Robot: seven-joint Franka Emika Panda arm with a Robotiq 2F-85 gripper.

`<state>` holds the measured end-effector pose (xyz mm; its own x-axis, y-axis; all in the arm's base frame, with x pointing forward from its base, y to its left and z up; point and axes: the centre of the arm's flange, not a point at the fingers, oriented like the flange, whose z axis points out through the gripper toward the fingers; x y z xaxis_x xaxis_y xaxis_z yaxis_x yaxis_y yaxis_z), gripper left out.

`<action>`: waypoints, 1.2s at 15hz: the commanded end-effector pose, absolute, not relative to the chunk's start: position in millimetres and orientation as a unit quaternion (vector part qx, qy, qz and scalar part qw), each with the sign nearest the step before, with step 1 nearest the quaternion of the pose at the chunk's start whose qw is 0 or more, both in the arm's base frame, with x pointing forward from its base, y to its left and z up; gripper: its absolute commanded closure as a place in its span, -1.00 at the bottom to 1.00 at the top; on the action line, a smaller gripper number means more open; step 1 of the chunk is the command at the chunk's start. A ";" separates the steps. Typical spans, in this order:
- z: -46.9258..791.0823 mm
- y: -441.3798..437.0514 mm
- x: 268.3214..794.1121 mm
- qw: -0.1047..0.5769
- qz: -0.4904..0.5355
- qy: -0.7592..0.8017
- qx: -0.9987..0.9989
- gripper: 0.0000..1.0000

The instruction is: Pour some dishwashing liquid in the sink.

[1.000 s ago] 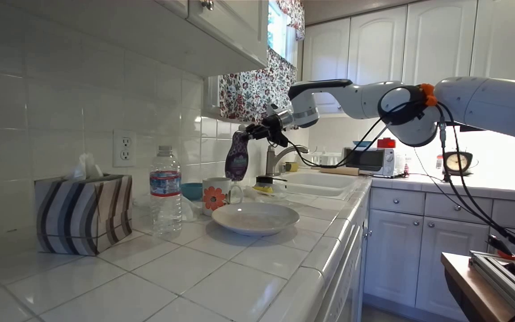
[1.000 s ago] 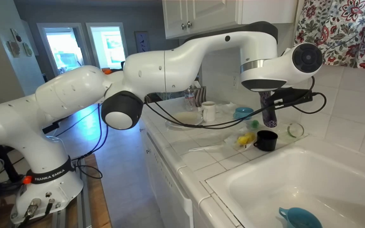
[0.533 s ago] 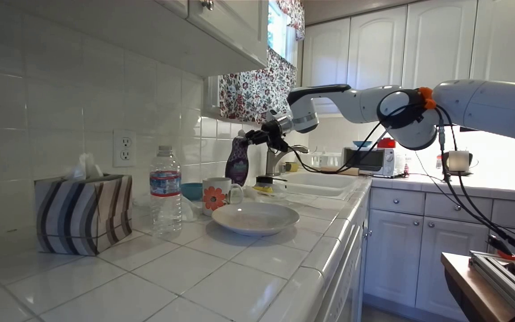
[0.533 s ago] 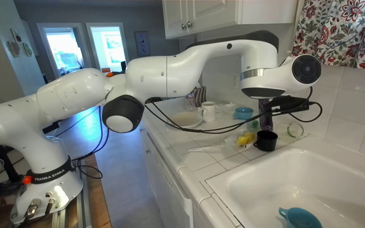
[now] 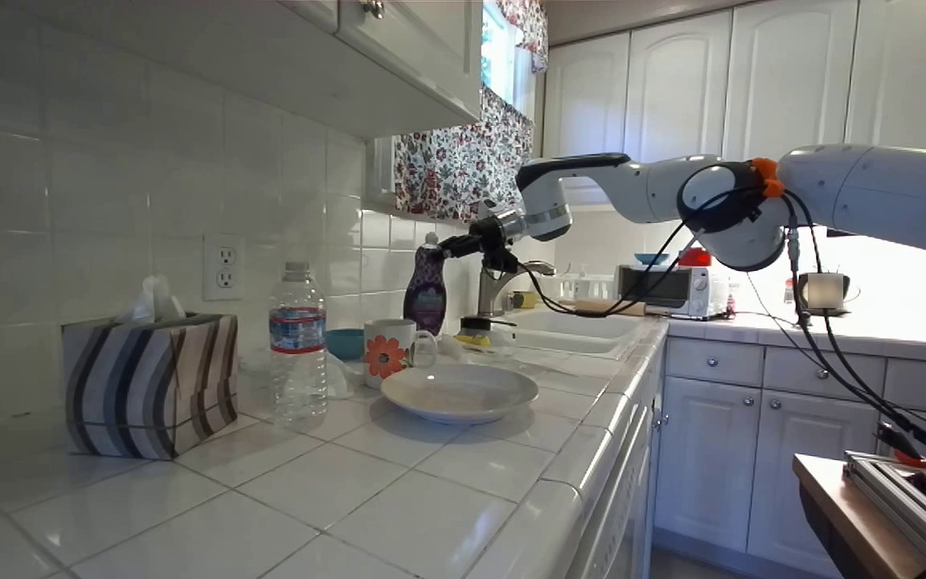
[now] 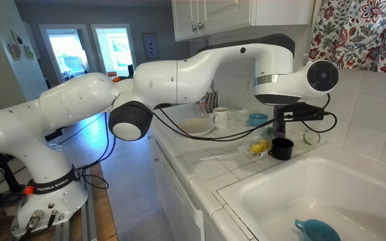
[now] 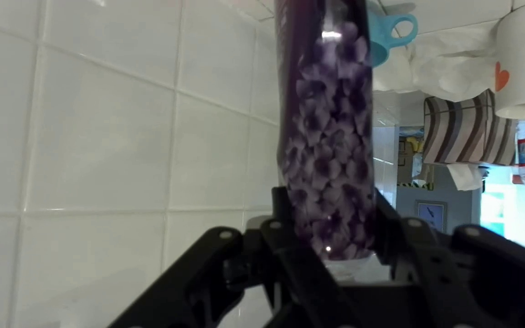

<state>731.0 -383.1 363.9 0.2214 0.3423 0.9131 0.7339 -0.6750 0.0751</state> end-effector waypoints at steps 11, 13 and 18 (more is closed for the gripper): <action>381.8 -354.7 744.1 0.153 -0.470 -0.306 -0.814 0.65; 382.9 -352.2 745.6 0.157 -0.468 -0.304 -0.815 0.65; 383.4 -348.7 747.1 0.162 -0.467 -0.304 -0.814 -0.63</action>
